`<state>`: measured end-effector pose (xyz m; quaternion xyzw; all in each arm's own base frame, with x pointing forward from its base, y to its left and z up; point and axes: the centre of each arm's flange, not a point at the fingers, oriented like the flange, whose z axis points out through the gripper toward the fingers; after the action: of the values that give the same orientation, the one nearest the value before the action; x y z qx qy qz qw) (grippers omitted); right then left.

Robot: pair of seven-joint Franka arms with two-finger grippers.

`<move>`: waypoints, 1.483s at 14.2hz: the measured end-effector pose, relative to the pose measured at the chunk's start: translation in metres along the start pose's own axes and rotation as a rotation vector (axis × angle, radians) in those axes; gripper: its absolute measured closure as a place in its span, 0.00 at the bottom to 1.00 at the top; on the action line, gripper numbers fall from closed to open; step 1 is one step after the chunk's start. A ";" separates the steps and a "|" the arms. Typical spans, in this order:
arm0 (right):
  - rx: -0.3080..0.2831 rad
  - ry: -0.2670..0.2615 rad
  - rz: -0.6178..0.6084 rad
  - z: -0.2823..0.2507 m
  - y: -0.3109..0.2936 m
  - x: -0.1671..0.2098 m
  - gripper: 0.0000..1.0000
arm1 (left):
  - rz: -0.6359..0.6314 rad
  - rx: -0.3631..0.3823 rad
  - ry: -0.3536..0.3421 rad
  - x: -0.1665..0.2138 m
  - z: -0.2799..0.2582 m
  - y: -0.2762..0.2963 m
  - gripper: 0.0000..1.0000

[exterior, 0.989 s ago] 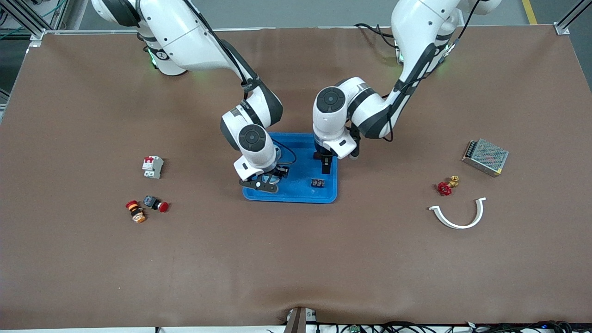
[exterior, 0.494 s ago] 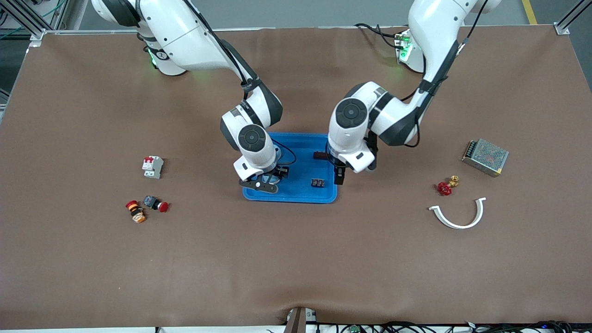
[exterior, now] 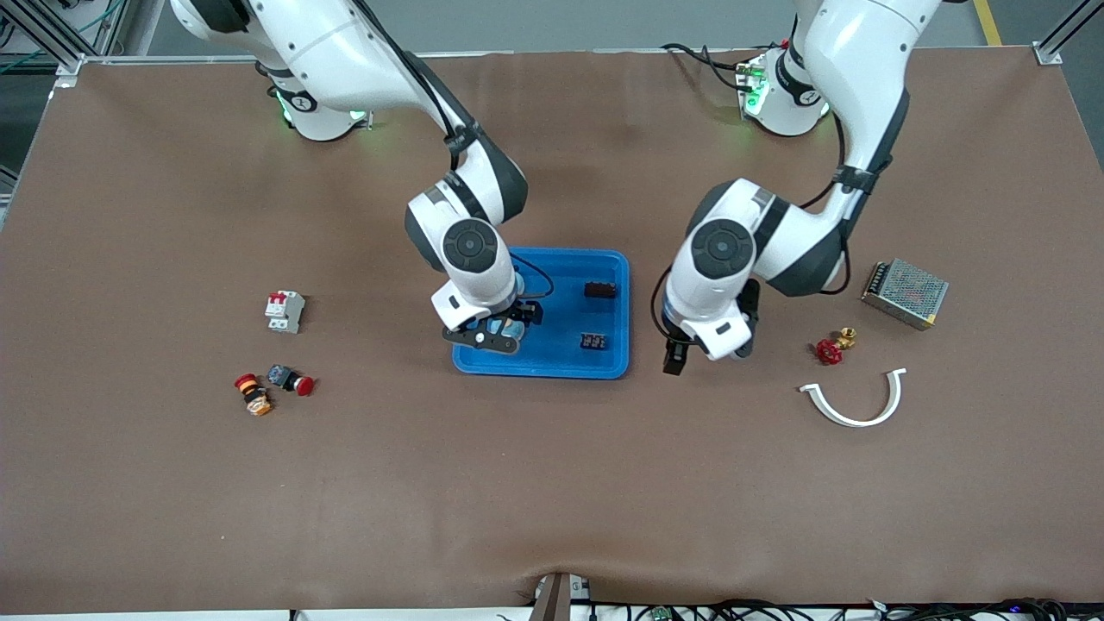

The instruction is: Place electrolytic capacitor and blue bell in tray

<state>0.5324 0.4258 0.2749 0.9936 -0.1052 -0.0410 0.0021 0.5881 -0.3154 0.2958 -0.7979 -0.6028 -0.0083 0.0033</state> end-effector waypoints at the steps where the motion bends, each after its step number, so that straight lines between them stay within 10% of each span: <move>1: -0.004 -0.006 -0.002 -0.030 0.003 -0.005 0.00 | 0.022 -0.004 -0.001 0.012 -0.001 0.004 0.00; 21: 0.047 0.034 -0.264 -0.281 0.276 0.024 0.00 | 0.448 -0.092 0.021 0.176 -0.029 0.052 0.00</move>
<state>0.5210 0.1494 0.5565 0.9991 0.0257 -0.0218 -0.0246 0.6862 -0.1604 0.3283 -0.9110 -0.4093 -0.0433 -0.0249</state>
